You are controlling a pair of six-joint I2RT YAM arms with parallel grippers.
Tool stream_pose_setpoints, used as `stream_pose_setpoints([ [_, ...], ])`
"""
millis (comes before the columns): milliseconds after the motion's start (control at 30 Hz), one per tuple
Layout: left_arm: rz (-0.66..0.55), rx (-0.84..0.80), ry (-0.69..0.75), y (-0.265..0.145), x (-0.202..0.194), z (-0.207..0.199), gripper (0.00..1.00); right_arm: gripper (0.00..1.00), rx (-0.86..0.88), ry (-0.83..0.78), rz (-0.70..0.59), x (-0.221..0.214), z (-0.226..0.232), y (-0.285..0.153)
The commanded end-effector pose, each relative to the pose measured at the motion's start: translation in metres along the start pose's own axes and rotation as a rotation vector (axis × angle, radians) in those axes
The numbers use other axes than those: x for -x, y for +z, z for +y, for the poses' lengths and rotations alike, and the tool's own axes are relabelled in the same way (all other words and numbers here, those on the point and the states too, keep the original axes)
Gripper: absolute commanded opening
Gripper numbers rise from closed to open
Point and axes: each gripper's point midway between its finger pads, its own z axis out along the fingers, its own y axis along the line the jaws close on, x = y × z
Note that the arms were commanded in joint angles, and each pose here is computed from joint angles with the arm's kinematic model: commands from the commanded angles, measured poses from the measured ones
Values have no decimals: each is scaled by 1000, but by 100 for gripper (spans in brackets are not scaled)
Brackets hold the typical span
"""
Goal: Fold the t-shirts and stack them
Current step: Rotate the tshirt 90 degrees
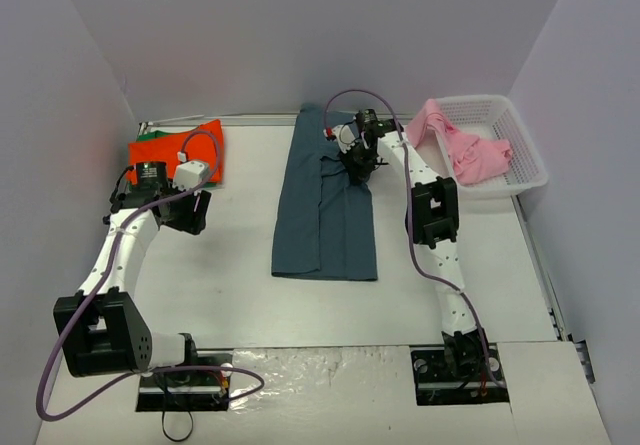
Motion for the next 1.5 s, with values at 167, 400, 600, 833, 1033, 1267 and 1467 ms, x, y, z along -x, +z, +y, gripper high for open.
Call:
stream_pose_setpoints([
  [167,-17,38,21,-6,12,10,56,0,-127,20,60,-23,-41,33],
  [400,12,41,20,1,7,13,56,0,-214,16,-20,0,-63,34],
  [600,24,39,19,3,7,14,56,0,-260,8,-64,12,-76,39],
  [833,30,32,21,5,5,13,56,0,-302,3,-111,25,-85,42],
  [1033,28,23,23,5,7,11,56,0,-298,-6,-110,30,-75,34],
  [1267,1,12,26,0,13,6,57,0,-275,-26,-104,29,-55,-8],
  [1467,-41,9,38,-11,21,1,59,3,-272,-42,-116,28,-37,-51],
])
